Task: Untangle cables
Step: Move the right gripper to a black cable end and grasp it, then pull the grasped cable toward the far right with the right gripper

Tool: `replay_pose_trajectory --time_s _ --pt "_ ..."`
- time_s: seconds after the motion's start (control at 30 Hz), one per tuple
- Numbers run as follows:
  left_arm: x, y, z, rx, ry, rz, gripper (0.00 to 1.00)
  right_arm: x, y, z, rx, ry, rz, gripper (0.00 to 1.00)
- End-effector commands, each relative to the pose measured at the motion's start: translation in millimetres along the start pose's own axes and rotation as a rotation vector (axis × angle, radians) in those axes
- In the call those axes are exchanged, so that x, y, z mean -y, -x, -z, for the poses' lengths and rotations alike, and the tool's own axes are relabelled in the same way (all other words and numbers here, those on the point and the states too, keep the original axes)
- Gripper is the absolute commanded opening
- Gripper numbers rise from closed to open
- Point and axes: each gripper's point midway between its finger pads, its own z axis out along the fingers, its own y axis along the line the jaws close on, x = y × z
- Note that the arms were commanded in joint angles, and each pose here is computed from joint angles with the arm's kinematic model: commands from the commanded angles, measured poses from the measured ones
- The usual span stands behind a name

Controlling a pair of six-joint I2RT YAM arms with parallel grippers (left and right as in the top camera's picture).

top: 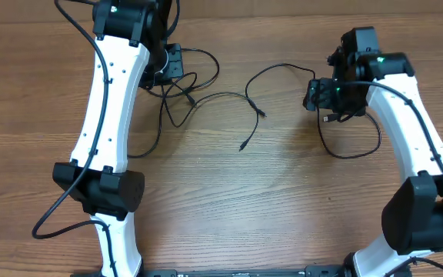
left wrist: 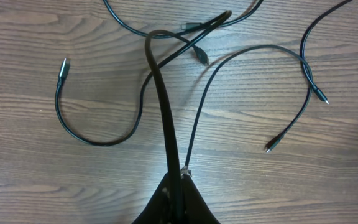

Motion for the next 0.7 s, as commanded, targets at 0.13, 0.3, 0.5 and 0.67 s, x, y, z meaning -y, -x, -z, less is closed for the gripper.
replay_pose_trajectory --time_s 0.13,0.3,0.5,0.67 --pt "6.6 -4.2 5.7 0.012 0.004 -0.057 0.04 9.3 0.1 -37.7 0.054 -0.025 0.0 0.73" --pt "6.2 -4.0 5.7 0.012 0.004 -0.058 0.04 13.5 -11.5 -55.0 0.04 -0.028 -0.001 0.56" --pt "6.9 -4.3 5.7 0.012 0.004 -0.062 0.04 19.0 -30.2 -74.2 0.01 -0.034 -0.004 0.22" --pt "6.4 -4.1 5.7 0.012 0.004 -0.061 0.04 18.8 -24.3 -70.4 0.024 -0.032 -0.008 0.04"
